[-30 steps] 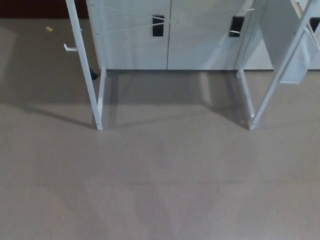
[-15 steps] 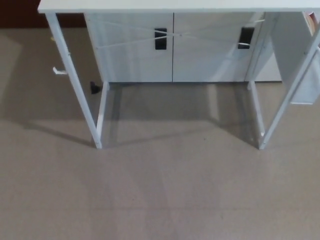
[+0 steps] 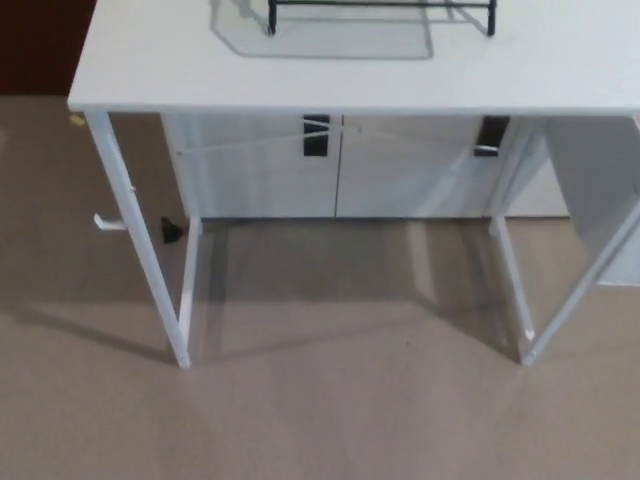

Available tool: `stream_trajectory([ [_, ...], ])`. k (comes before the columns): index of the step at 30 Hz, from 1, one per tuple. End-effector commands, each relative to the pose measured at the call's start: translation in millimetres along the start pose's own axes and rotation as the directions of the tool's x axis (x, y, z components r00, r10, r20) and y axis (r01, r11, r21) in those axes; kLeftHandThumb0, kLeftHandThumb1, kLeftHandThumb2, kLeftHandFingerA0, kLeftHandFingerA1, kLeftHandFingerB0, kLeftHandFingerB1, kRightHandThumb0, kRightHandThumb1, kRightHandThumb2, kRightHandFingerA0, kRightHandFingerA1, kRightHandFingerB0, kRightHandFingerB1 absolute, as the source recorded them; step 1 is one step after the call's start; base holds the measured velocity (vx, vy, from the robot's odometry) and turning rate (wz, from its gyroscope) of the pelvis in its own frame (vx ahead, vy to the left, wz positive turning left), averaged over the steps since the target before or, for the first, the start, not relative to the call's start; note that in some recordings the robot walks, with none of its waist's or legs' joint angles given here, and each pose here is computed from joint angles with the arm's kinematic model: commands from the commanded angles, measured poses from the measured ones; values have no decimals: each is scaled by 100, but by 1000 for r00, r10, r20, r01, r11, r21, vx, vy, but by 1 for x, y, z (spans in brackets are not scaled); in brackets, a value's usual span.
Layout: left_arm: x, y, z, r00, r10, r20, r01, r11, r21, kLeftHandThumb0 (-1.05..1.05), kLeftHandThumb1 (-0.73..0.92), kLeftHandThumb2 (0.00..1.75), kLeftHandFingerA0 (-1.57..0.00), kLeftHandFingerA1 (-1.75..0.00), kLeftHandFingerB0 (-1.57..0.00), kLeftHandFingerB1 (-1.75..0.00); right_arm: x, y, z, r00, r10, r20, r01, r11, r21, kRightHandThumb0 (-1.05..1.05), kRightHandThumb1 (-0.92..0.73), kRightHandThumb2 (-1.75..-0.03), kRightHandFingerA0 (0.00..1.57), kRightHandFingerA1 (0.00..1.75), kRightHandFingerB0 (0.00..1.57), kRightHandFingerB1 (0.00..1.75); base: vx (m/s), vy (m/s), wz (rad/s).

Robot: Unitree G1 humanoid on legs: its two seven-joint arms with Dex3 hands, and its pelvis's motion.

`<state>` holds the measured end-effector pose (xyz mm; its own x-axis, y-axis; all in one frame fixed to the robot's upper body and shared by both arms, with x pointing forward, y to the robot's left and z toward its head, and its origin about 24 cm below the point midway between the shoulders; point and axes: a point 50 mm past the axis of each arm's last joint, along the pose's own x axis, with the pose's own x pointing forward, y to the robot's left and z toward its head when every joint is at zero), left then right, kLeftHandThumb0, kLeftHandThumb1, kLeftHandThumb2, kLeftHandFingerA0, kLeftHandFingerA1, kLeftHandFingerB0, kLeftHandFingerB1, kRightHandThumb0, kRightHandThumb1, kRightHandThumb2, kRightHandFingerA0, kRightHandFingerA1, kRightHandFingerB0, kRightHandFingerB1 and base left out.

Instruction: The robot walks towards a file tray kept in the middle of a desk and uses its right hand to grab a tray and pulls it out towards itself

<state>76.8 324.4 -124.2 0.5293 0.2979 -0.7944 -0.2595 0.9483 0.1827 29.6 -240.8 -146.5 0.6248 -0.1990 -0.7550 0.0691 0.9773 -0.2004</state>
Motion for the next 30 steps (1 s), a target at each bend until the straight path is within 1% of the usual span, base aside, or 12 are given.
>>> stream_trajectory([
  [1, 1, 1, 8, 999, 0, 47, -2, 999, 38, -50, 42, 72, -28, -80, -20, -61, 4, -7, 9, 999, -18, 42, 19, 1000, -23, -45, -51, -80, 56, 61, 42, 52, 286, -102, 15],
  [3, 2, 0, 8, 999, 2, 43, -4, 999, 39, -50, 41, 72, -28, -78, -22, -61, 4, -8, 9, 999, -20, 42, 21, 1000, -18, -37, -60, -58, 62, 50, 47, 40, 350, -149, 13],
  [4, 2, 0, 8, 999, 3, 44, -5, 999, 44, -49, 41, 72, -29, -79, -22, -61, 4, -8, 9, 999, -19, 44, 19, 1000, -11, -42, -50, -79, 57, 60, 41, 52, 429, -181, 25],
  [13, 1, 0, 7, 999, 0, 43, -3, 998, 61, -46, 41, 73, -27, -74, -20, -57, 3, -6, 9, 998, -12, 53, 14, 999, -32, -42, -51, -80, 59, 61, 42, 52, 364, -73, 2],
  [14, 1, 0, 7, 999, 6, 35, -8, 998, 57, -47, 40, 73, -27, -75, -21, -57, 3, -6, 8, 999, -14, 46, 15, 999, -29, -37, -59, -58, 64, 53, 48, 40, 265, 22, -14],
  [19, -1, 1, 3, 999, 3, 37, -5, 998, 57, -48, 40, 73, -29, -76, -21, -57, 1, -6, 4, 1000, -5, 26, 6, 999, -38, -43, -51, -80, 58, 61, 42, 52, 303, 128, -22],
  [21, -1, 1, 4, 999, 5, 40, -7, 998, 63, -46, 41, 71, -32, -77, -22, -58, 0, -4, 6, 999, -6, 46, 8, 999, -47, -35, -61, -59, 63, 54, 47, 41, 363, 119, -48],
  [22, 0, 1, 4, 999, 8, 39, -11, 998, 62, -46, 41, 72, -34, -78, -23, -59, 0, -3, 6, 999, -3, 47, 6, 998, -65, -41, -52, -81, 58, 63, 41, 52, 340, 120, -40],
  [23, 0, 1, 4, 999, 8, 36, -11, 998, 69, -47, 42, 72, -33, -77, -23, -59, 0, -4, 5, 999, -5, 42, 8, 998, -70, -37, -61, -59, 64, 55, 47, 40, 176, 80, -22],
  [24, -1, 1, 4, 999, 6, 37, -9, 997, 74, -47, 41, 73, -32, -77, -23, -59, 1, -4, 4, 1000, -6, 31, 8, 998, -55, -42, -51, -81, 61, 63, 43, 52, 183, 46, -8],
  [25, -1, 0, 3, 999, 4, 36, -7, 997, 78, -47, 41, 73, -31, -77, -22, -59, 1, -4, 3, 1000, -8, 24, 9, 999, -47, -37, -61, -59, 66, 56, 48, 41, 109, 46, 2],
  [30, -2, -2, -2, 1000, -17, 20, 14, 989, 145, -49, 42, 69, -34, -74, -24, -57, 0, -3, 1, 1000, -5, 13, 5, 999, -33, -43, -51, -80, 58, 61, 43, 52, 109, -12, 9],
])
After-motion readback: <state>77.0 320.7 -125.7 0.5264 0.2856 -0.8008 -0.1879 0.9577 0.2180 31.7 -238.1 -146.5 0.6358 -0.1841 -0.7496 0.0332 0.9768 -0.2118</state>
